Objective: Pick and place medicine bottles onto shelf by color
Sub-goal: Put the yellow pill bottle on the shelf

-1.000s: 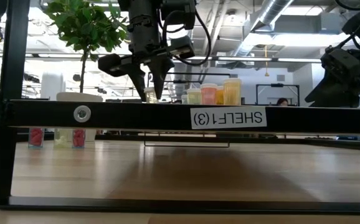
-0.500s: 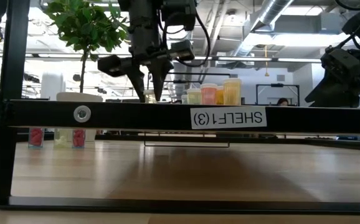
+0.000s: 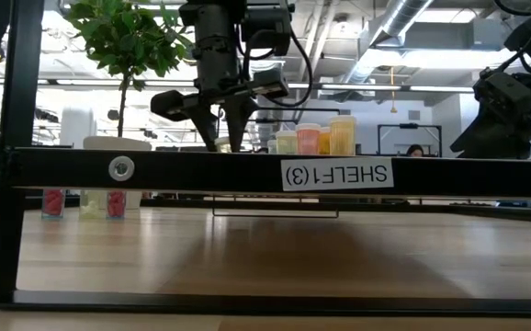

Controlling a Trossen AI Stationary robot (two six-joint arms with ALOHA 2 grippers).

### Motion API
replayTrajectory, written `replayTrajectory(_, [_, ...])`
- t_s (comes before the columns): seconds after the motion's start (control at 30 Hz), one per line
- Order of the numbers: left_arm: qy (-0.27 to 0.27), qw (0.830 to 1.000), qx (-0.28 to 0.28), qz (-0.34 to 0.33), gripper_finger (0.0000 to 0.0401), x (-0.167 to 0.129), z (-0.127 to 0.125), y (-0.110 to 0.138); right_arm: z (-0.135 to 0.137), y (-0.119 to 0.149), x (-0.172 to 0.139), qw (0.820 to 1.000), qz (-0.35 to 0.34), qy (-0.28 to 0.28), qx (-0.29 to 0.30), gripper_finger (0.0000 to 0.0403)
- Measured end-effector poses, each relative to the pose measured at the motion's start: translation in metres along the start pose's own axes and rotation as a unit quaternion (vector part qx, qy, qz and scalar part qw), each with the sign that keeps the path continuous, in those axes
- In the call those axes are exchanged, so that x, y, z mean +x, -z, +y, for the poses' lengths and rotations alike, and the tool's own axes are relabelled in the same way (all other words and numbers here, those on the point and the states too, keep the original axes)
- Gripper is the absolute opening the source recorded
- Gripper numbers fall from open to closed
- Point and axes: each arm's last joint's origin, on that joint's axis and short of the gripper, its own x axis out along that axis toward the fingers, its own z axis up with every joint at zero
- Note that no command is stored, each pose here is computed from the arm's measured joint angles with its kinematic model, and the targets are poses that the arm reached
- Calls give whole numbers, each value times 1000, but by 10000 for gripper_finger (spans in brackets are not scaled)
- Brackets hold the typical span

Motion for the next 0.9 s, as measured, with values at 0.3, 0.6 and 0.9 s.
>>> replayTrajectory(0.3, [-3,1000,1,-11,121,-3,0,-3,0,0,0,1000,0,0,0,234])
replayTrajectory(0.6, [4,1000,5,-14,172,-3,-1,-3,0,0,0,1000,0,0,0,234])
replayTrajectory(0.9, [26,999,12,-22,179,-3,-6,-5,0,0,0,1000,0,0,0,234])
